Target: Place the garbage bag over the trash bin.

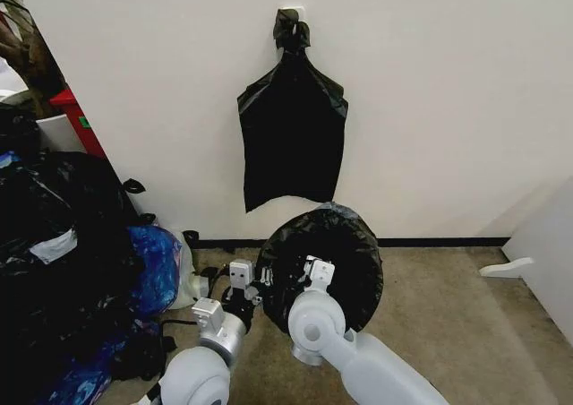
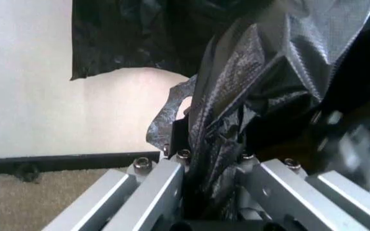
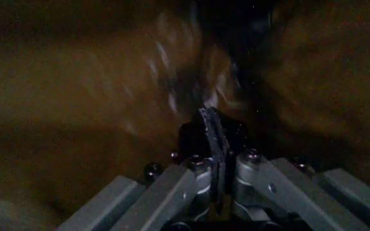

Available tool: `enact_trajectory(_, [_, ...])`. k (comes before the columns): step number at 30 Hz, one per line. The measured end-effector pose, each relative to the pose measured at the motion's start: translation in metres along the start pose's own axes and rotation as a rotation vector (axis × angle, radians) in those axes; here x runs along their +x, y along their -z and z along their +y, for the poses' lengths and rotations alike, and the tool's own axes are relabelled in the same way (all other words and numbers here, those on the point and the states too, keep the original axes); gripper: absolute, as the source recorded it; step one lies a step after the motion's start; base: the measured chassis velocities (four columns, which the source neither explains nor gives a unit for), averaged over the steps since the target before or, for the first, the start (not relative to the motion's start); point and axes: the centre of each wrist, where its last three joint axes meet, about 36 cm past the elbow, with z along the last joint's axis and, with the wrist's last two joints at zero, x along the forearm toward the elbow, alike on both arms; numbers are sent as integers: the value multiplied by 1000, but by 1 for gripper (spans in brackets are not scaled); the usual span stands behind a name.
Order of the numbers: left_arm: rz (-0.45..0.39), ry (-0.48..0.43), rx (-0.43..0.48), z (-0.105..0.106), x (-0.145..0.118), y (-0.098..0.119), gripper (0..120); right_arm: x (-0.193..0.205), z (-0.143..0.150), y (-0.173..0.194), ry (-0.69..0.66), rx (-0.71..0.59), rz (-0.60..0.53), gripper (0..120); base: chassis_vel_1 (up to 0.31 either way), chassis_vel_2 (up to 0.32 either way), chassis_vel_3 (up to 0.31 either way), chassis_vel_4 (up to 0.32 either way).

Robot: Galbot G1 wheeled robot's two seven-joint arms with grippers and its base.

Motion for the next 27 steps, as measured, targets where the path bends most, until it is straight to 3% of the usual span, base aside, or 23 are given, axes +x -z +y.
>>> enact_trajectory(6, [6,1,0,-1,0,-3,1,6,4,20,28,-2,-54,0,0,0,0,0])
enact_trajectory(18, [-17,-26,1,-5,10,9,1,-57,-5,15,-86,16,-55,0,0,0,0,0])
enact_trajectory(27, [-16,-42,1,-9,21,12,1,-69,-10,19,-99,16,-59,0,0,0,0,0])
